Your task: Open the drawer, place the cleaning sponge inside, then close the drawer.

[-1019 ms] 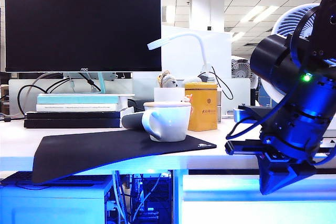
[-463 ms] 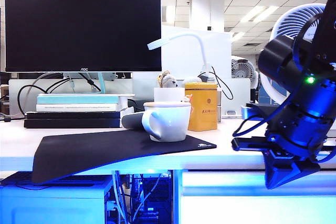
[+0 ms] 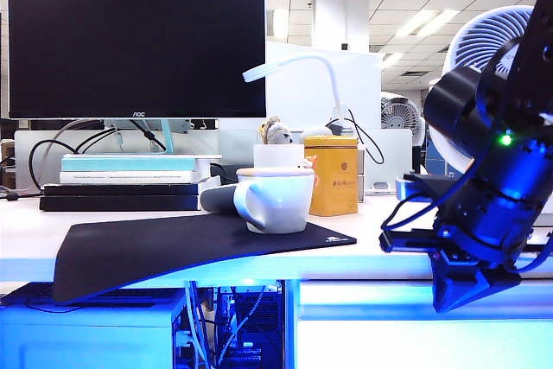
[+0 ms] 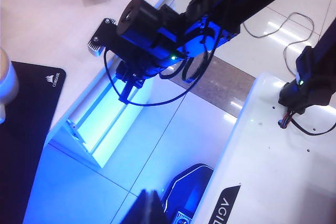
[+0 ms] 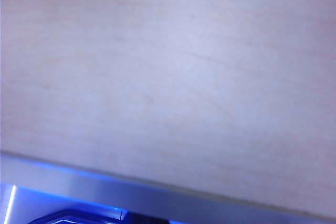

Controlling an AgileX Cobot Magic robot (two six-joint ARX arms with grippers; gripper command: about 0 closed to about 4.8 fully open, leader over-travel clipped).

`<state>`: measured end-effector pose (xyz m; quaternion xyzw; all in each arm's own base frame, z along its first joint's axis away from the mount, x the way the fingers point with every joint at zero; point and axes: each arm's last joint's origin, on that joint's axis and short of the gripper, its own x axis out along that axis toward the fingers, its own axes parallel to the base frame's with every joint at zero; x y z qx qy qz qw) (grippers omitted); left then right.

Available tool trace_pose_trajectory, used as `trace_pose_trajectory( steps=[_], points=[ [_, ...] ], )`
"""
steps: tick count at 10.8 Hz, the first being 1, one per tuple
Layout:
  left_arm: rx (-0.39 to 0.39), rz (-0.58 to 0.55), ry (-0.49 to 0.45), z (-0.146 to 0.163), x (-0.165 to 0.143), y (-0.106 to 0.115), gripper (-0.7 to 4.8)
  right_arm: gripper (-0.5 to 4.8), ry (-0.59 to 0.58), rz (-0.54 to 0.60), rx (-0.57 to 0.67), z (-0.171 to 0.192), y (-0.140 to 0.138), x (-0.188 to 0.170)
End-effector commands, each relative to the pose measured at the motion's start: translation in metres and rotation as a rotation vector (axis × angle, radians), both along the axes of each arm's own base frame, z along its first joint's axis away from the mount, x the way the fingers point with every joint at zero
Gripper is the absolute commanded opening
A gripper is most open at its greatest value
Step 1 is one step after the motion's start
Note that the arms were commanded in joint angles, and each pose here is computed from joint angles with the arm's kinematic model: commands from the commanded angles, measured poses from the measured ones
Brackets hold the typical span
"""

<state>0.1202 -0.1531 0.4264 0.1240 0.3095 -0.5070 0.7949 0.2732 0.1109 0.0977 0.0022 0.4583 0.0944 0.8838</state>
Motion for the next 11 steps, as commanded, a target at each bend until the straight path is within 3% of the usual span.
trace_pose_trajectory(
  steps=[1, 11],
  points=[
    [-0.007, 0.001, -0.007, 0.0019, -0.0010, 0.0011, -0.06, -0.05, -0.053, 0.002, 0.021, 0.0004, 0.0025, 0.0066],
    [-0.007, 0.000, -0.007, 0.0019, -0.0010, 0.0011, -0.06, -0.05, -0.169, -0.028, 0.030, 0.0073, 0.0043, 0.0145]
  ],
)
